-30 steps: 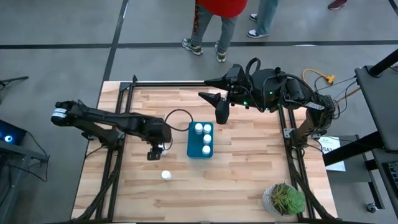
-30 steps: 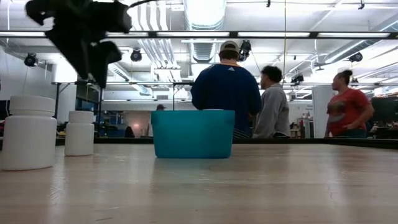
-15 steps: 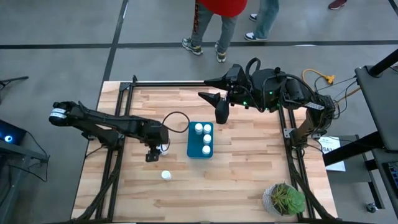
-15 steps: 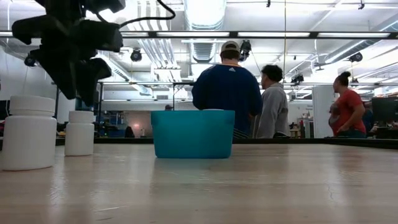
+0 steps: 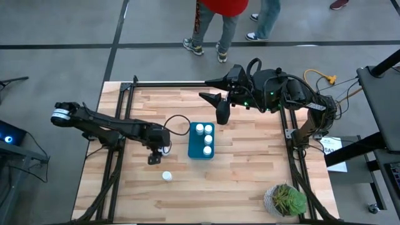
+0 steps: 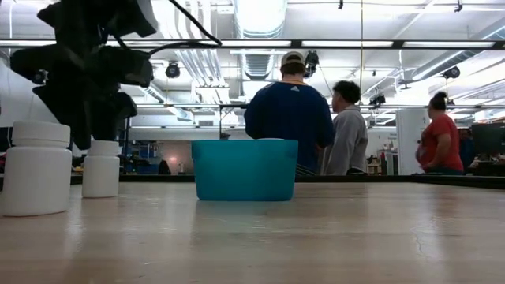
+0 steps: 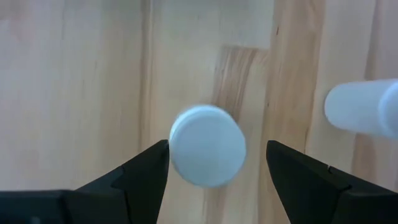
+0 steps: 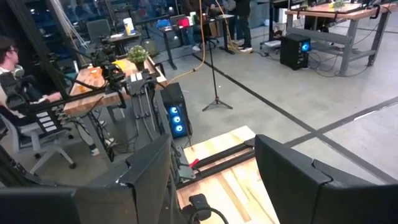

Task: Pick and place pill bottles into a basket
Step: Put the white medicine bottle into the container

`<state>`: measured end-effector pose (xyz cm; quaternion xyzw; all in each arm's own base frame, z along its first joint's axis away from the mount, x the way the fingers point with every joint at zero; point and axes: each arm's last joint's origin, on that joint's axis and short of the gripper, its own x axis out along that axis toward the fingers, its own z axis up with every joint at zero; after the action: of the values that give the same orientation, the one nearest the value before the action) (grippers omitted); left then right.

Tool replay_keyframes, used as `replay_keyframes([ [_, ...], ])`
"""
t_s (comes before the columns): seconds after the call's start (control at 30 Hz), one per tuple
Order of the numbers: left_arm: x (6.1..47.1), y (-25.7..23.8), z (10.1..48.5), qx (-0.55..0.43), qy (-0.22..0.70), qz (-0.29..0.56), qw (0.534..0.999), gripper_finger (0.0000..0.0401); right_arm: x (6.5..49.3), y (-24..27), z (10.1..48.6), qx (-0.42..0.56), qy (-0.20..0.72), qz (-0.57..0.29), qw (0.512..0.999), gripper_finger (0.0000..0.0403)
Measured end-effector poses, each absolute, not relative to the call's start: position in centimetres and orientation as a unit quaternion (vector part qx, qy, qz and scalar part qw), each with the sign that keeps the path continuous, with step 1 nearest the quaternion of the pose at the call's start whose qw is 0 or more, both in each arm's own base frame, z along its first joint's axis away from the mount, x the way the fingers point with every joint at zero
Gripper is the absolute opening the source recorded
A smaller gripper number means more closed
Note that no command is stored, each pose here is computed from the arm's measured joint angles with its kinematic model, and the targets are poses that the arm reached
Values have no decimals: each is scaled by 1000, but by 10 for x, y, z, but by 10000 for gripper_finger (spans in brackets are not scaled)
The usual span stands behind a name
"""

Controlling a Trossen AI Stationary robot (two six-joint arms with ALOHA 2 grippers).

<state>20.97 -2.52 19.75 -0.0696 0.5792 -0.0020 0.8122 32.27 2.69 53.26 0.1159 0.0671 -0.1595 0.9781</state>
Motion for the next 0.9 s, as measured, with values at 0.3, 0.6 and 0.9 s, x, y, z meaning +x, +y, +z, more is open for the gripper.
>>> replay_keyframes([
  [0.3,210,-25,190,-78,565,6,822,251,326,27,530,118,71,-160,977,224],
  [0.6,208,-23,186,-81,569,38,818,187,326,27,530,120,70,-161,977,224],
  [0.9,209,-24,188,-91,562,41,821,137,326,27,530,120,70,-161,977,224],
])
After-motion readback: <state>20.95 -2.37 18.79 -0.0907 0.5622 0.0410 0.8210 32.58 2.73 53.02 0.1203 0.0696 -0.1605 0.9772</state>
